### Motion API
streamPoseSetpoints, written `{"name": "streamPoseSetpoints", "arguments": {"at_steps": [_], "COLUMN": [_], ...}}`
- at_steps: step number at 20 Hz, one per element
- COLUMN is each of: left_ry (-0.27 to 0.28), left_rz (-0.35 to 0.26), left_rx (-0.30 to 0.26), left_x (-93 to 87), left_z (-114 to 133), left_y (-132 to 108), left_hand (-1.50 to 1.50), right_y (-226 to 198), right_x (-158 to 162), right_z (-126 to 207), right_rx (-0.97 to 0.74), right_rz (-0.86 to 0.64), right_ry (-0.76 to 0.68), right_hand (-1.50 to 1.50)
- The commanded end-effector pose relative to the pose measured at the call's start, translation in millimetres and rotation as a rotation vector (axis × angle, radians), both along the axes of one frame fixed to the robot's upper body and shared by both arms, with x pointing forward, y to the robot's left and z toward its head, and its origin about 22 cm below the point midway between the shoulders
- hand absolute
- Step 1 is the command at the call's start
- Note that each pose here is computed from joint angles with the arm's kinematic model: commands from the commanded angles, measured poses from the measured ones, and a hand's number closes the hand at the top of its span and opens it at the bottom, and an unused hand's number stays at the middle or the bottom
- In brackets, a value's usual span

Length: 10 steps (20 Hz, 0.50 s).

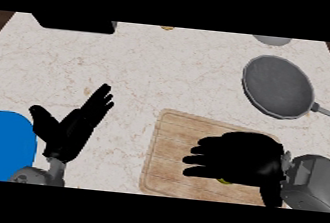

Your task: Pick the pear from the cutting board and place it in the pan

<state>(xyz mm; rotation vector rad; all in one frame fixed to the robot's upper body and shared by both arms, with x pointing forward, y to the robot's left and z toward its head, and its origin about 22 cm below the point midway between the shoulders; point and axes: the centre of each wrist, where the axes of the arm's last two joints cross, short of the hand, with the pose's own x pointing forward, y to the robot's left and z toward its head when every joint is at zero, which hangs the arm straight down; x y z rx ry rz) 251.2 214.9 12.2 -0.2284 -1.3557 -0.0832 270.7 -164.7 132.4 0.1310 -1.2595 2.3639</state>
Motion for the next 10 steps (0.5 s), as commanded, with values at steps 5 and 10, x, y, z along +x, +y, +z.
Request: {"name": "streamPoseSetpoints", "arguments": {"at_steps": [5,10], "left_ry": [-0.003,0.000], "left_rz": [-0.004,-0.009], "left_rx": [0.007,0.022], "left_x": [8.0,4.0], "left_z": [22.1,5.7], "left_y": [-5.3,-0.1], "left_hand": [0.00,0.00], "right_y": [-12.2,-32.1], "right_x": [-9.7,11.1], "right_z": [-21.7,-37.6], "right_rx": [-0.039,-0.034], "right_rz": [-0.009,-0.021], "right_ry": [-0.094,-0.120], "right_hand": [-1.50,-1.50]}}
